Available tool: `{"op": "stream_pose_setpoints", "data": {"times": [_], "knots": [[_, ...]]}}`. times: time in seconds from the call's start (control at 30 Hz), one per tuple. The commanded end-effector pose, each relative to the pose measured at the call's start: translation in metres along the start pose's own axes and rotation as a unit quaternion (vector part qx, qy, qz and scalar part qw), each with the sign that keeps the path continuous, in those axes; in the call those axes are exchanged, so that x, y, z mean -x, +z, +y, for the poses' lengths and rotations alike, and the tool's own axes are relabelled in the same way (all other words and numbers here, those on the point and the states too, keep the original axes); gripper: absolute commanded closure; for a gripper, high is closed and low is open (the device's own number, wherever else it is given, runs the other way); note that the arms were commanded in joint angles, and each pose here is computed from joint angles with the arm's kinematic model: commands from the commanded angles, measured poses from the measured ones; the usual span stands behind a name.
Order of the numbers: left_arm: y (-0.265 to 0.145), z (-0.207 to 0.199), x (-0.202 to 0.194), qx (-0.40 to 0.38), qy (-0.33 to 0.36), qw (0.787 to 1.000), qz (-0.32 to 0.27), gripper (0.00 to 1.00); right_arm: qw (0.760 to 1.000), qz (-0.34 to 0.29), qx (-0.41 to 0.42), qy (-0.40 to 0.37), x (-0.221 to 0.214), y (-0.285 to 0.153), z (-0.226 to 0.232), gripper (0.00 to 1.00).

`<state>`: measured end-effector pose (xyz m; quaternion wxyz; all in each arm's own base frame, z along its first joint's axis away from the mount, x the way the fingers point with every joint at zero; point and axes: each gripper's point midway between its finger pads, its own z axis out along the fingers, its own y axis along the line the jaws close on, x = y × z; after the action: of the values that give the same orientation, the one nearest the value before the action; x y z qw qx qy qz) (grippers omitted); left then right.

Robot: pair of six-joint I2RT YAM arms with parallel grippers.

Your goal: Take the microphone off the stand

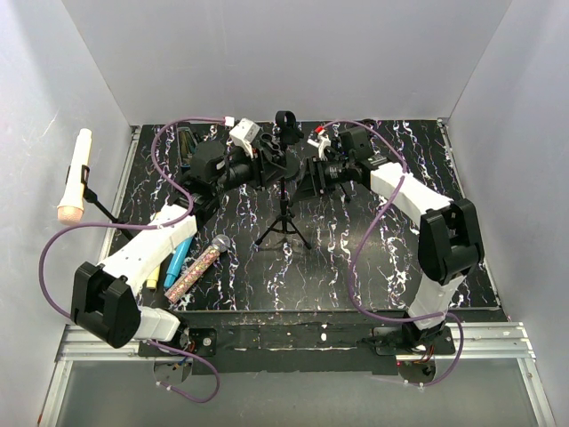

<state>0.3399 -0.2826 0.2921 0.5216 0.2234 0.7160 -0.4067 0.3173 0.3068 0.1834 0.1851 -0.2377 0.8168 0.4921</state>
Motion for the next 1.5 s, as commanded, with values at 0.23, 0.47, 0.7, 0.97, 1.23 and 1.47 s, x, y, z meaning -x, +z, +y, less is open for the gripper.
{"op": "stream_pose_setpoints", "data": {"times": [0.23, 0.47, 0.7, 0.97, 1.23, 1.47], "knots": [[-0.014, 0.002, 0.016, 0.035, -0.056, 0.998, -0.002, 1.0, 0.998, -0.008, 0.063, -0.019, 0.019, 0.017, 0.022, 0.51], [-0.015, 0.016, 0.016, 0.049, -0.072, 0.996, -0.003, 1.0, 0.995, 0.008, 0.099, -0.012, 0.016, 0.024, 0.026, 0.45], [-0.014, 0.02, 0.016, 0.046, -0.077, 0.996, -0.003, 1.0, 0.993, 0.008, 0.114, -0.017, 0.018, 0.026, 0.029, 0.54], [-0.017, 0.012, 0.009, 0.024, -0.079, 0.997, 0.013, 1.0, 0.994, -0.001, 0.102, -0.027, 0.031, 0.033, 0.029, 0.68], [-0.031, 0.023, 0.006, 0.048, -0.071, 0.996, 0.021, 1.0, 0.993, -0.023, 0.034, -0.113, 0.032, 0.032, 0.03, 0.99], [-0.035, 0.041, 0.008, 0.084, -0.099, 0.991, 0.02, 1.0, 0.908, -0.049, -0.026, -0.415, 0.031, 0.018, 0.041, 0.99]]}}
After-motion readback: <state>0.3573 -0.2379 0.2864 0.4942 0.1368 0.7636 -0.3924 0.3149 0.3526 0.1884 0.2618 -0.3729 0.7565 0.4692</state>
